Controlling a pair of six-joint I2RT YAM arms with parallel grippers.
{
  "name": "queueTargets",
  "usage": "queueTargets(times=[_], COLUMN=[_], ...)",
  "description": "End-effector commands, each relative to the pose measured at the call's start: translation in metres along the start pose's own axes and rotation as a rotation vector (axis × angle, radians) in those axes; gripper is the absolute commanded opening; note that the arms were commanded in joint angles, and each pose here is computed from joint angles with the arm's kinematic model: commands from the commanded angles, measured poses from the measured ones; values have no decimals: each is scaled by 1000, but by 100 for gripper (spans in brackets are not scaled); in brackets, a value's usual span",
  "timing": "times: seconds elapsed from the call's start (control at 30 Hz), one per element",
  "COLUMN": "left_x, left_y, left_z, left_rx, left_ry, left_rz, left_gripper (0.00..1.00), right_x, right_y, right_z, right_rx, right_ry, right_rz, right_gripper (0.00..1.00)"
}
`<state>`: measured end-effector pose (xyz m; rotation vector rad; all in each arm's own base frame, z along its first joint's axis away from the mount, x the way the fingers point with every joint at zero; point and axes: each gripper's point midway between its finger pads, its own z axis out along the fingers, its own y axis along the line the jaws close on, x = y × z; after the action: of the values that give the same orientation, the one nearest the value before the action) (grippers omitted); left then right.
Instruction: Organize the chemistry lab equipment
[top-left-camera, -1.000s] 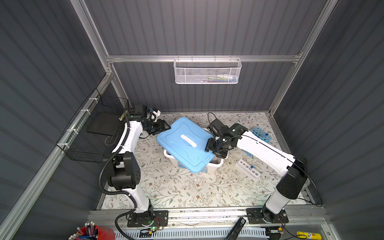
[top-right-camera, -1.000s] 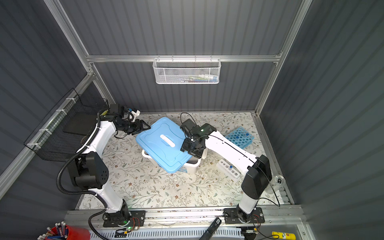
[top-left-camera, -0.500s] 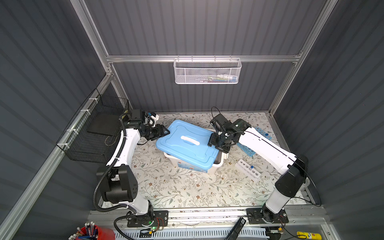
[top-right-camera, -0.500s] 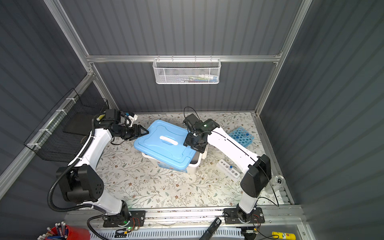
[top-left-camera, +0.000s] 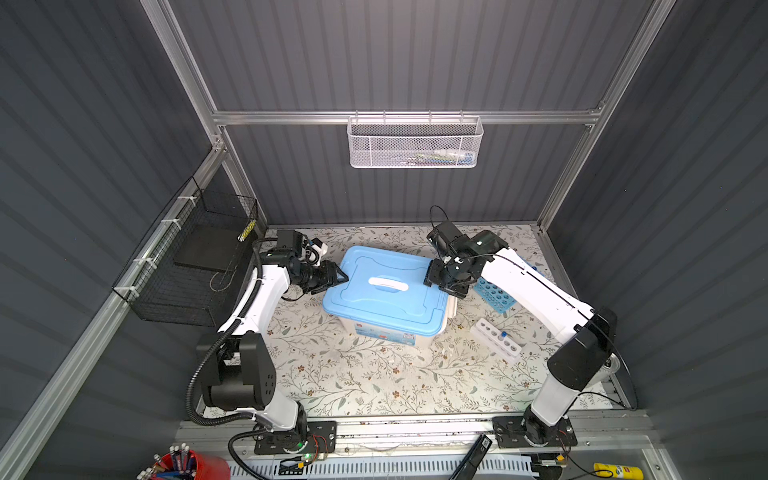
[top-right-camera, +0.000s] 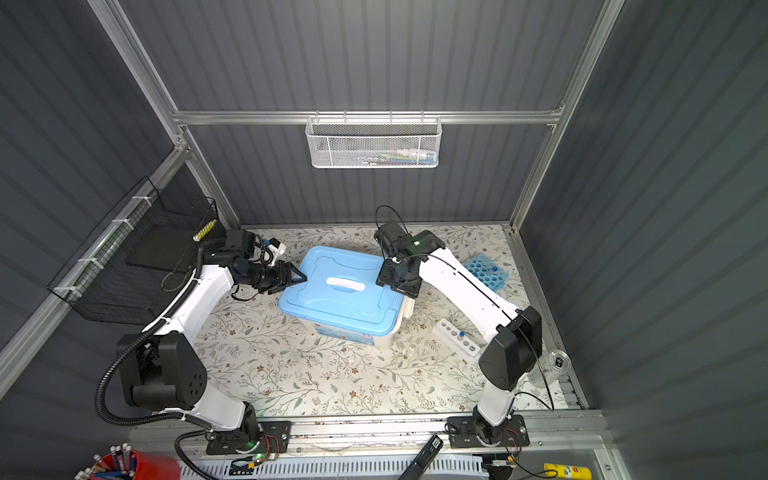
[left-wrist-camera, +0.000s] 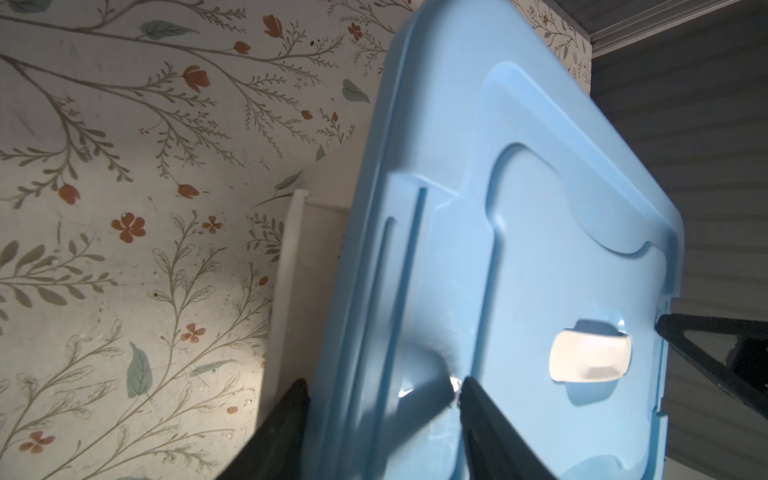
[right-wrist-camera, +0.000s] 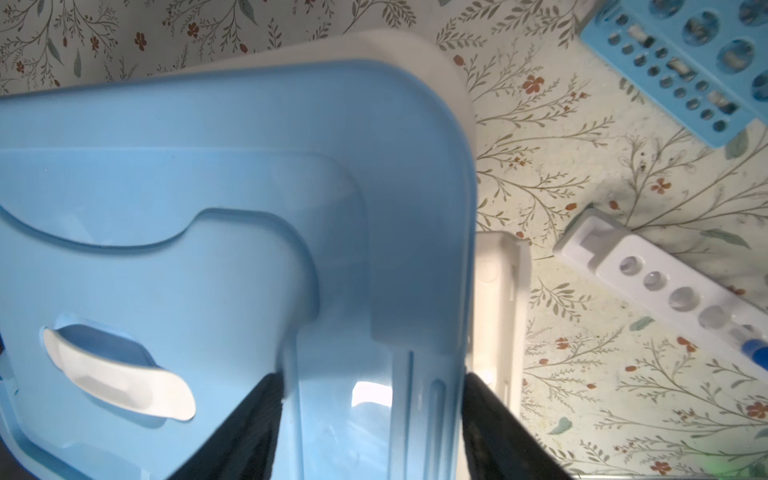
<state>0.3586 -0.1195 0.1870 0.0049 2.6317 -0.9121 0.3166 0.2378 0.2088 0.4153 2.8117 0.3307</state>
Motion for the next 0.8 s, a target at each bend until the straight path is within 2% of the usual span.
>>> queueTargets(times=[0.0,0.33,0.77], left_x=[2,5,3], left_y=[-23,-26,-36], left_z=[1,5,3], left_rx=[77,79,71], left_ry=[15,29,19], left_rz=[8,1,6], left_gripper=[58,59,62], right_x=[-3,-7,-21], right_y=[7,-10,-25], right_z=[4,19,19], right_rx=[-7,71,201], right_ry=[0,4,-23], right_rz=[-31,-47,-101], right_gripper=[69,70,70])
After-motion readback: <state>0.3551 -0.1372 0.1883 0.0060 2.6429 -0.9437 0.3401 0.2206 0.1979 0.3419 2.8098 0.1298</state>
